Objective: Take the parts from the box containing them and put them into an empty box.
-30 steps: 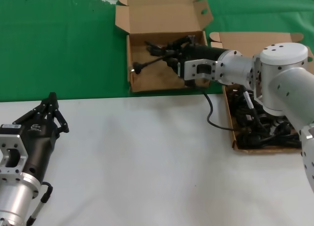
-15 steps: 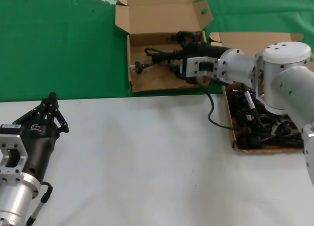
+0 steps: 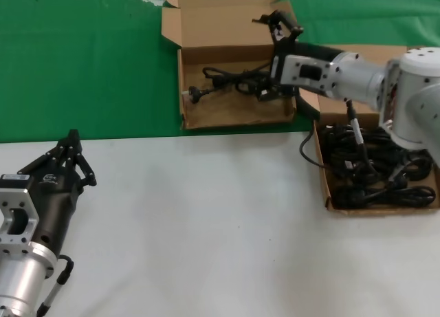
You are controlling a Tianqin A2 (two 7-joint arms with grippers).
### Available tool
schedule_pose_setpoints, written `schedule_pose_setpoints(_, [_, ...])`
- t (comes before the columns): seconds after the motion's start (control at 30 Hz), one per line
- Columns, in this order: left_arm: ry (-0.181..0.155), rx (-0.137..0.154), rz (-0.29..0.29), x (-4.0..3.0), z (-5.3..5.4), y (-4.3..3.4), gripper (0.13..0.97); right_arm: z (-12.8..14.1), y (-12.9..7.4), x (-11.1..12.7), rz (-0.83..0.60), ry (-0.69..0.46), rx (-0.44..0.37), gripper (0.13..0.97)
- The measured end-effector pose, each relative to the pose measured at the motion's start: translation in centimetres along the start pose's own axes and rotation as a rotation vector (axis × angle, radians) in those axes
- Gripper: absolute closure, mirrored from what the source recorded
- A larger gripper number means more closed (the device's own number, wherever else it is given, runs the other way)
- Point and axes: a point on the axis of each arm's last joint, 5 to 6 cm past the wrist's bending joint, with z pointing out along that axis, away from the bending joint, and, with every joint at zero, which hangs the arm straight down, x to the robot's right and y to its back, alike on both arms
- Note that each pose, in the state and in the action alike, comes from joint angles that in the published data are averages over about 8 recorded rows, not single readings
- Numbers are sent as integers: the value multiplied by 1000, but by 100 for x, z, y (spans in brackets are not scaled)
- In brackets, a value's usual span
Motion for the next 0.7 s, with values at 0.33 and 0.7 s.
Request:
schedule_pose_setpoints(0.33, [0,0,0,0,0,0,958,-205,167,69,85,72,45,250])
schedule_pose_setpoints(0.7, [0,0,0,0,0,0,958,-403,256,35,123,115,40,150])
